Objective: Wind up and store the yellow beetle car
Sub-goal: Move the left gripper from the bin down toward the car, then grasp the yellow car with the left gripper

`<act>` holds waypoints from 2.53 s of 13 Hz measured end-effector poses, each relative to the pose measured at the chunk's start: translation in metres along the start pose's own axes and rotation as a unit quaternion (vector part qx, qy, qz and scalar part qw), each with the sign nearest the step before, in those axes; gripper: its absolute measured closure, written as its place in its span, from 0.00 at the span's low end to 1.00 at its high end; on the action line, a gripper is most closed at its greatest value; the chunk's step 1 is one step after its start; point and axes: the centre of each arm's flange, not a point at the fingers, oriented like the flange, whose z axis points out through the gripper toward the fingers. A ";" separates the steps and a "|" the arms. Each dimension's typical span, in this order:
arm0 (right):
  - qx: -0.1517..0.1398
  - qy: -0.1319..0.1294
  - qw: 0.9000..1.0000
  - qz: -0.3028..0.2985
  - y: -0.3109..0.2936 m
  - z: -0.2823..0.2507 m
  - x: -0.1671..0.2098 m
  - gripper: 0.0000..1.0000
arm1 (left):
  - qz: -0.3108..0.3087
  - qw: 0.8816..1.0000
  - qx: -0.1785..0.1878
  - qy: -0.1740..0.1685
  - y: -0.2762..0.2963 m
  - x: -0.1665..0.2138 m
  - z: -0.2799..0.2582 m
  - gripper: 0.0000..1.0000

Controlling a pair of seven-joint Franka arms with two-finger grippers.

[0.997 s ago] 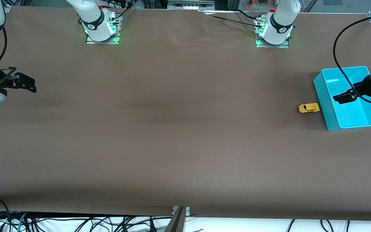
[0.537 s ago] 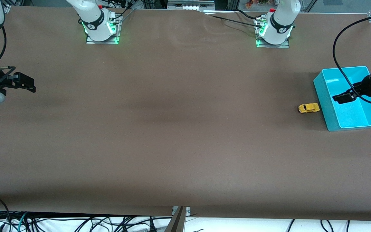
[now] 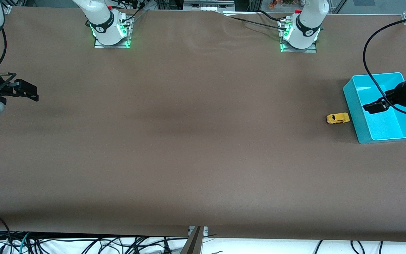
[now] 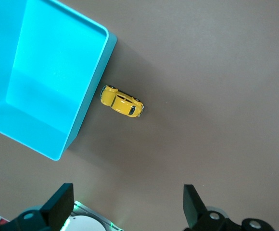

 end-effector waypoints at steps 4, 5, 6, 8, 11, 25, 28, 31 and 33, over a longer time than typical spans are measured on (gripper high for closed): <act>0.000 0.000 1.000 0.001 0.001 0.000 0.000 0.00 | -0.057 0.998 0.016 -0.012 0.002 -0.002 0.017 0.00; 0.000 0.000 1.000 0.001 0.001 0.000 0.000 0.00 | -0.071 0.997 0.020 -0.015 0.002 -0.002 0.025 0.00; 0.000 0.000 1.000 0.001 0.001 0.000 0.000 0.00 | -0.090 0.996 0.022 -0.012 0.001 -0.002 0.037 0.00; 0.000 0.000 1.000 0.001 0.001 0.000 0.000 0.00 | -0.159 0.987 0.010 0.010 -0.002 -0.005 0.072 0.00; 0.000 0.000 1.000 0.001 0.001 0.000 0.000 0.00 | -0.273 0.961 -0.004 0.039 -0.007 -0.010 0.146 0.00; 0.000 0.000 1.000 0.002 0.003 0.000 0.000 0.00 | -0.506 0.846 -0.125 0.114 -0.074 -0.001 0.323 0.00; 0.000 0.000 1.000 0.002 0.003 0.000 0.000 0.00 | -0.518 0.836 -0.136 0.117 -0.073 0.004 0.318 0.00; 0.000 0.000 1.000 0.003 0.003 0.000 -0.001 0.00 | -0.532 0.827 -0.143 0.115 -0.073 0.009 0.317 0.00; 0.000 0.000 1.000 0.003 0.004 0.000 -0.001 0.00 | -0.534 0.824 -0.146 0.117 -0.071 0.015 0.318 0.00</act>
